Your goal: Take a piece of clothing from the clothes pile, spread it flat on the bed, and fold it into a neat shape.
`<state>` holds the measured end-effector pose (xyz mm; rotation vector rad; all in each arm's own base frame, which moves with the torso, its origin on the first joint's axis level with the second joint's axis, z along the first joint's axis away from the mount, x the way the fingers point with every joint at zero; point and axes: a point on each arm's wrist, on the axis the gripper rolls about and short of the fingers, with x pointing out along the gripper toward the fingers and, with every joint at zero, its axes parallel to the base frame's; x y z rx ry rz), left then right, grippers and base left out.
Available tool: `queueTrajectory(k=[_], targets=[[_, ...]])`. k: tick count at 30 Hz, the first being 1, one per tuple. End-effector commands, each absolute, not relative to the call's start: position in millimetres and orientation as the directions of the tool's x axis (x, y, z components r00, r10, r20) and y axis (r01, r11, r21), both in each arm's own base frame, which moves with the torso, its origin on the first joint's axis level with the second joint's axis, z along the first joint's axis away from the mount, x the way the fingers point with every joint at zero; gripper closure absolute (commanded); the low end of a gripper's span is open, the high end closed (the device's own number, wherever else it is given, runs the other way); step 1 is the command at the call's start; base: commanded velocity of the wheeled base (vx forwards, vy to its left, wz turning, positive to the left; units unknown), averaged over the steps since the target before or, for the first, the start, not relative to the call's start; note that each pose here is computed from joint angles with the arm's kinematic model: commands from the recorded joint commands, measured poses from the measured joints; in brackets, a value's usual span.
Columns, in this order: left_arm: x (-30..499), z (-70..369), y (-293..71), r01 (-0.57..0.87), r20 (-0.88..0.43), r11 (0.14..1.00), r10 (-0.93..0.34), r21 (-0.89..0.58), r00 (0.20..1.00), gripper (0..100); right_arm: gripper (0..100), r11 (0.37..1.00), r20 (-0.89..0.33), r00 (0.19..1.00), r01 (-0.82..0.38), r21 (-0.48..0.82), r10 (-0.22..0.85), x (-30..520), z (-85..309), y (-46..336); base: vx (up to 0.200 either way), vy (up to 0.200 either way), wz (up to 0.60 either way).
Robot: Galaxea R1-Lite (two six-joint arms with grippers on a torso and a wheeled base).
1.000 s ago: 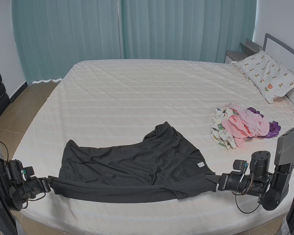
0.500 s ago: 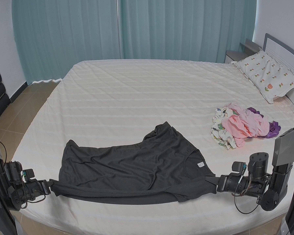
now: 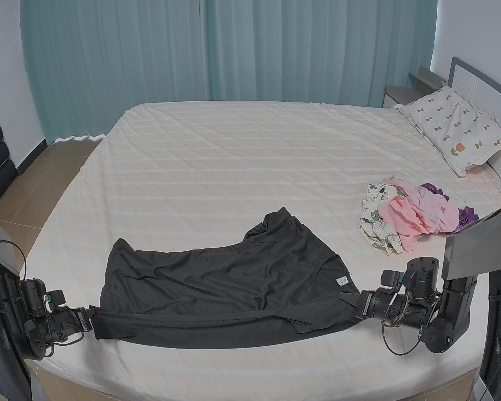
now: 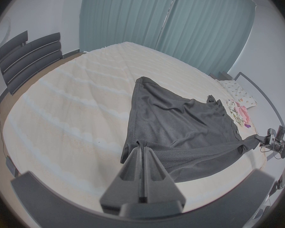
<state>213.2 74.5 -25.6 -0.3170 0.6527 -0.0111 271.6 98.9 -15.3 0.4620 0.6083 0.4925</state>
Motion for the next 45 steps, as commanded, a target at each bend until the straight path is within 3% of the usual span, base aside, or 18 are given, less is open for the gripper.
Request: queueTrajectory(k=[1, 12, 22, 29, 45], targets=[[223.1, -40.0, 72.4, -0.073, -0.605, 0.952, -0.129, -0.297, 0.785, 100, 100, 0.804, -0.448, 0.717, -0.265, 0.533, 0.533, 281.9, -36.2, 99.8, 0.000, 0.000, 0.00], [251.4, -36.3, 75.8, -0.137, -0.538, 0.937, -0.061, -0.320, 0.841, 100, 100, 0.823, -0.405, 0.779, -0.238, 0.515, 0.479, 300.5, -35.4, 97.6, 0.000, 0.000, 0.00], [267.5, -35.8, 69.8, -0.109, -0.501, 0.937, -0.078, -0.333, 0.862, 100, 100, 0.826, -0.408, 0.781, -0.230, 0.515, 0.472, 306.7, -43.8, 98.3, 0.000, 0.000, 0.00], [278.0, -48.8, 74.3, -0.165, -0.511, 0.938, -0.014, -0.304, 0.859, 100, 100, 0.825, -0.406, 0.781, -0.234, 0.515, 0.475, 309.9, -47.1, 100.3, 0.000, 0.000, 0.00], [293.1, -67.4, 66.5, -0.158, -0.521, 0.945, -0.016, -0.288, 0.853, 100, 100, 0.828, -0.398, 0.788, -0.237, 0.508, 0.469, 323.8, -59.2, 103.9, 0.000, 0.000, 0.00]])
